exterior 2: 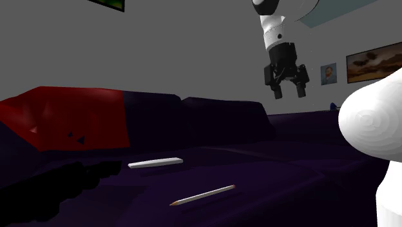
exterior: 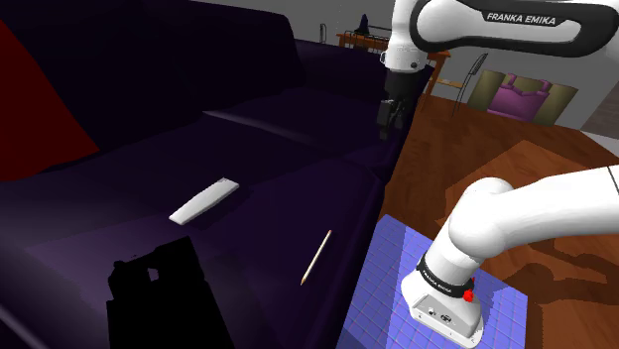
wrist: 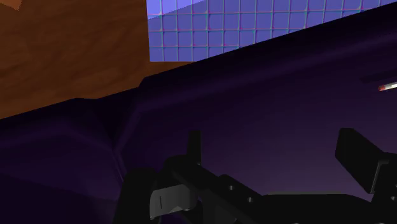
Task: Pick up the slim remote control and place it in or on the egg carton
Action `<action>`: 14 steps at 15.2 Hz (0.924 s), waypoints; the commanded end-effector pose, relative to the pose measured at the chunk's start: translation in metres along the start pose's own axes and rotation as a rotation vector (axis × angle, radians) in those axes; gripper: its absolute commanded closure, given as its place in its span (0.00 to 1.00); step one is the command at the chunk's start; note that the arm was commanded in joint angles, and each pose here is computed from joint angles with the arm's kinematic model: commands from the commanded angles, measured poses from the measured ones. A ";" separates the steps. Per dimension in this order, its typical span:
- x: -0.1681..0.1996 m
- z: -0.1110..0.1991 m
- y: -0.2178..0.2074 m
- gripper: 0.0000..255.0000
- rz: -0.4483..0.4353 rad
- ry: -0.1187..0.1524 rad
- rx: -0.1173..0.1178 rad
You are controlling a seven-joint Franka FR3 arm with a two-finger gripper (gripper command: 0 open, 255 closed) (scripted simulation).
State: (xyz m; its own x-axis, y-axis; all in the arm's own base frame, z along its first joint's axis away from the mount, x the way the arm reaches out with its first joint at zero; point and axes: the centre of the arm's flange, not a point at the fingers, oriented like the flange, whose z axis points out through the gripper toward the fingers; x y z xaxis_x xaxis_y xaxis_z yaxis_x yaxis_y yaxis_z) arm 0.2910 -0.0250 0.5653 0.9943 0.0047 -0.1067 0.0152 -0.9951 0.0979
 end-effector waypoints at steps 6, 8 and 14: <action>0.008 0.018 -0.060 0.00 0.150 0.002 0.017; 0.014 0.025 -0.084 0.00 0.210 0.003 0.024; 0.040 0.046 -0.152 0.00 0.391 0.006 0.045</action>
State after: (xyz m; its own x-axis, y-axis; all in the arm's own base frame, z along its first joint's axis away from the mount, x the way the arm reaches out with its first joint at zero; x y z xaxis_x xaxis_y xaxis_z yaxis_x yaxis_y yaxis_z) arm 0.3165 0.1103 0.5047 0.9374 -0.3418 -0.0673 -0.3355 -0.9378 0.0895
